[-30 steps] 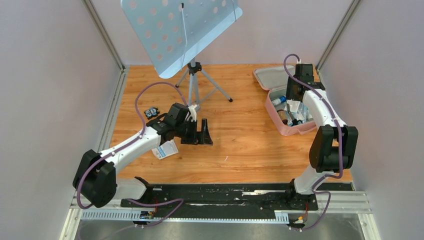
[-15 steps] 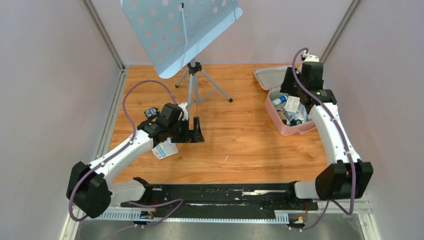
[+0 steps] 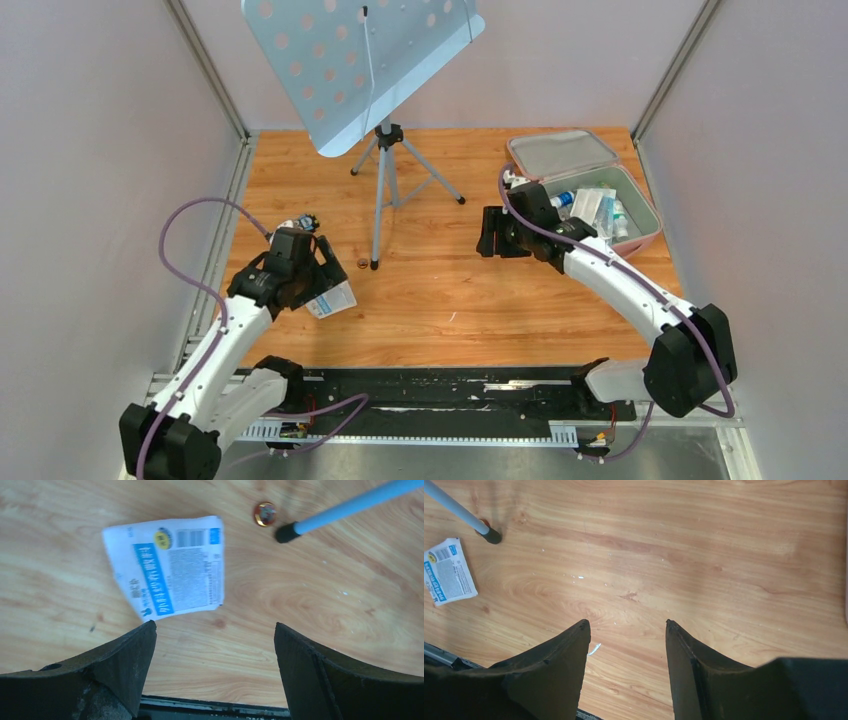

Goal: Organize the medicine kit
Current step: Place the scissors in the medicine box, then pick up the medical item at the center of the board.

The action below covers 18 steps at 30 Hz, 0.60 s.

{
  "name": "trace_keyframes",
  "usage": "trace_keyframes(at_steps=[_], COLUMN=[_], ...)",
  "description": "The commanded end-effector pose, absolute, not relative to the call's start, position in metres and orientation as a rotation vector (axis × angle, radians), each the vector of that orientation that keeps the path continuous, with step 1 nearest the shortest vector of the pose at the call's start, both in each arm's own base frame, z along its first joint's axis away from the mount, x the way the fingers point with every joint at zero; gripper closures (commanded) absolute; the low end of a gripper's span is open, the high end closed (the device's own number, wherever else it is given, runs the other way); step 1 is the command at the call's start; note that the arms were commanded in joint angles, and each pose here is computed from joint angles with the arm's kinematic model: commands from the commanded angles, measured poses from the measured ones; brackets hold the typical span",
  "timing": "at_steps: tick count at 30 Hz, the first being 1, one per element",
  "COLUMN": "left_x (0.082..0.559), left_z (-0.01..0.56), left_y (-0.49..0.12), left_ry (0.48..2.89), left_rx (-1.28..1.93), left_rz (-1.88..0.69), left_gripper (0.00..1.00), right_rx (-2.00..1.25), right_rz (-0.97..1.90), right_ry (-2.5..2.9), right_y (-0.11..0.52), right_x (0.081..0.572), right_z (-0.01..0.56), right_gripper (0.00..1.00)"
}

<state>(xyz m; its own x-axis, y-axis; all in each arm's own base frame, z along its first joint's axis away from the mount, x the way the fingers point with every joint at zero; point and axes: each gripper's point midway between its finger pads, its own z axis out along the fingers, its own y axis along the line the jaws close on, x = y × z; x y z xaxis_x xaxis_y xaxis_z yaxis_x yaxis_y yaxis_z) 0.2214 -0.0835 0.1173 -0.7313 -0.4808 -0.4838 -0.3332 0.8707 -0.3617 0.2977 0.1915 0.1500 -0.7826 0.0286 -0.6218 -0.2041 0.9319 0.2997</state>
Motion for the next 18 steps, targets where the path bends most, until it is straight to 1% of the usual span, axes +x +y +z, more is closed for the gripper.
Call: trace_keyframes(at_steps=[1, 4, 8, 15, 18], left_x=[0.203, 0.197, 0.197, 0.2, 0.204], left_z=[0.107, 0.095, 0.076, 0.058, 0.047], left_y=[-0.043, -0.037, -0.042, -0.041, -0.04], left_ry=[2.357, 2.309, 2.283, 2.234, 2.227], left_rx=[-0.92, -0.992, -1.059, -1.109, -1.114], left_rz=[-0.147, -0.15, -0.229, -0.256, -0.253], left_gripper=[0.06, 0.1, 0.16, 0.21, 0.28], right_rx=[-0.076, -0.079, -0.085, -0.079, -0.08], right_rz=[0.517, 0.498, 0.501, 0.503, 0.503], right_ry=[2.391, 2.386, 2.389, 2.402, 2.408], right_y=[0.201, 0.198, 0.199, 0.198, 0.198], right_x=[0.301, 0.302, 0.301, 0.298, 0.297], right_z=[0.156, 0.156, 0.155, 0.15, 0.148], right_gripper=[0.44, 0.44, 0.44, 0.44, 0.44])
